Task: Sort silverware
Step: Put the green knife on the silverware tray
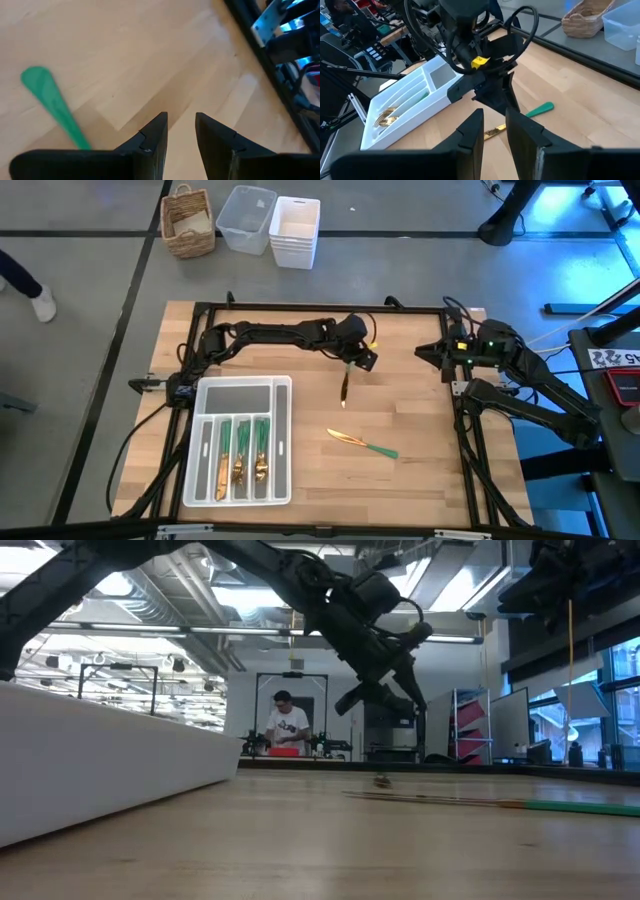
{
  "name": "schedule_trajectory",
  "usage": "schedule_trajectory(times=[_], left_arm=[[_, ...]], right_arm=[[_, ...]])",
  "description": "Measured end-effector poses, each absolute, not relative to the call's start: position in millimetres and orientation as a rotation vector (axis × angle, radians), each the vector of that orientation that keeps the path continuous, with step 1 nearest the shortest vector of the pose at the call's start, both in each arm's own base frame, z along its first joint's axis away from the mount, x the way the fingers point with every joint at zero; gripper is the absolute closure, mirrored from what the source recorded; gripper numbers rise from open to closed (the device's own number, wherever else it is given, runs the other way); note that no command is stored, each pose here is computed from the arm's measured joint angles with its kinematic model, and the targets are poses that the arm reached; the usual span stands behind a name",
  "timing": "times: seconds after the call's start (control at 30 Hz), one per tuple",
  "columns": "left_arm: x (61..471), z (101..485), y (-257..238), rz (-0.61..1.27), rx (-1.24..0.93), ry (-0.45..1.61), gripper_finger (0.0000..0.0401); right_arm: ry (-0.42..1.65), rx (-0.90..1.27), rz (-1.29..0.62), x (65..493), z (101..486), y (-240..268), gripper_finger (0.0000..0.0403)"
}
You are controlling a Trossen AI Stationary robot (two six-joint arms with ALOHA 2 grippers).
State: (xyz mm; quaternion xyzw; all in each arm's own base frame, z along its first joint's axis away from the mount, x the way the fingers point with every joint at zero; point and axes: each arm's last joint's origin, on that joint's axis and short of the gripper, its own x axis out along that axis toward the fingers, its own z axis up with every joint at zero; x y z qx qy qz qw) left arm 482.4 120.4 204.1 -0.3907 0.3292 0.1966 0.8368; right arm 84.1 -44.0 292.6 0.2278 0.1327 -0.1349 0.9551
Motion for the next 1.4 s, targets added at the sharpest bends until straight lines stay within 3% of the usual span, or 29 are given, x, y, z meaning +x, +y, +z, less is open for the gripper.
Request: schedule_trajectory(times=[0.33, 0.5, 0.77, 1.4], left_arm=[[467, 191, 118, 0.502, -0.711, 0.906, 0.0261], [468, 186, 118, 0.579, -0.75, 0.887, 0.024], [476, 156, 111, 0.605, -0.781, 0.926, 0.0247], [475, 139, 107, 0.661, -0.746, 0.982, 0.0268]], right_arm=[[0.278, 0.466, -0.275, 84, 292, -44, 0.032], [0.278, 0.464, -0.287, 84, 292, -44, 0.032], [0.279, 0.464, -0.294, 84, 291, -44, 0.032], [0.279, 0.465, -0.295, 84, 291, -44, 0.032]])
